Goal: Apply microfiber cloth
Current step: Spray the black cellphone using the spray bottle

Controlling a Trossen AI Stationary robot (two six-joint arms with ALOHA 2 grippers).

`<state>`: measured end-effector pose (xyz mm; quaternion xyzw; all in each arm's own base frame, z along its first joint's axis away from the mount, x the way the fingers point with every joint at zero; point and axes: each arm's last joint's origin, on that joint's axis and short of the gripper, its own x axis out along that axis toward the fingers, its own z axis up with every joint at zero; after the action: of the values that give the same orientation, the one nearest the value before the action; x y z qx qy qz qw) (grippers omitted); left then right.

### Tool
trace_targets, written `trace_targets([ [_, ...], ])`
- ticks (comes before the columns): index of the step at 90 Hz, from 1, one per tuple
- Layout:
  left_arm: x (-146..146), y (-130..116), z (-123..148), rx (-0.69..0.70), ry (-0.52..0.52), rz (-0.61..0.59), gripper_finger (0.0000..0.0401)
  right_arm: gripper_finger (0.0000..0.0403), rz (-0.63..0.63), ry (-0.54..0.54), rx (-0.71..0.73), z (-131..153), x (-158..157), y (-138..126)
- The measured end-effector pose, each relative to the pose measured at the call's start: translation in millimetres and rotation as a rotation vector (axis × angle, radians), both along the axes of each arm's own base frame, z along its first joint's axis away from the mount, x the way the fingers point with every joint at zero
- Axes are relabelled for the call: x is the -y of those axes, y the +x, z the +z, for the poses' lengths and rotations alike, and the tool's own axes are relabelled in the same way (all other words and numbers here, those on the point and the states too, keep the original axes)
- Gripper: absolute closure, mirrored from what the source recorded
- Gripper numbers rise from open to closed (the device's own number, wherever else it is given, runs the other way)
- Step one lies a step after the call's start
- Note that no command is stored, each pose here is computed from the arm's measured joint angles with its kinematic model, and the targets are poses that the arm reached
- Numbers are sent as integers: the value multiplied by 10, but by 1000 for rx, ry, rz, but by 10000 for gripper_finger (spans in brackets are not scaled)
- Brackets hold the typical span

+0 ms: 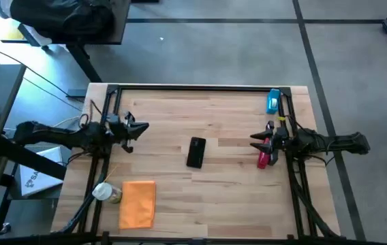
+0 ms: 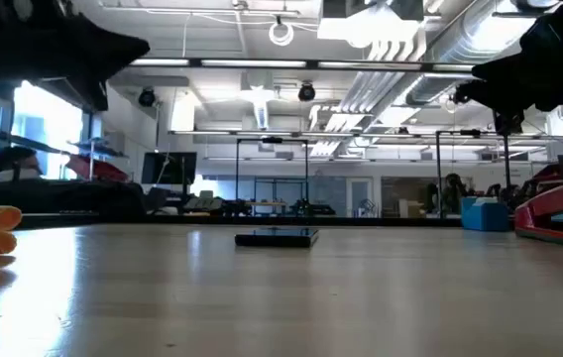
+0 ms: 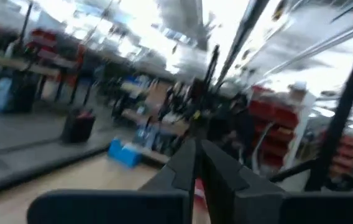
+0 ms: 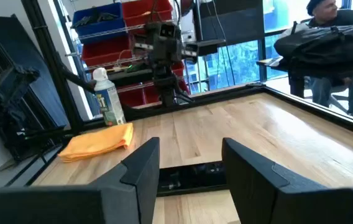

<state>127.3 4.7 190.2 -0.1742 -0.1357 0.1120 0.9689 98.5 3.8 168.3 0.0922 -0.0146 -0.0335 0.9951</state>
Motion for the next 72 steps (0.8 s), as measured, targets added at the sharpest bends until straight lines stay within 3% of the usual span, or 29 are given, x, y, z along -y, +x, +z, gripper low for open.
trace_targets([
  [22, 66, 272, 73, -86, -22, -110, 396, 260, 0, 0, 0, 1, 0, 0],
  [53, 293, 745, 148, -250, 190, -186, 392, 260, 0, 0, 0, 1, 0, 0],
  [72, 461, 1056, 52, -351, 221, -202, 348, 260, 0, 0, 0, 0, 0, 0],
])
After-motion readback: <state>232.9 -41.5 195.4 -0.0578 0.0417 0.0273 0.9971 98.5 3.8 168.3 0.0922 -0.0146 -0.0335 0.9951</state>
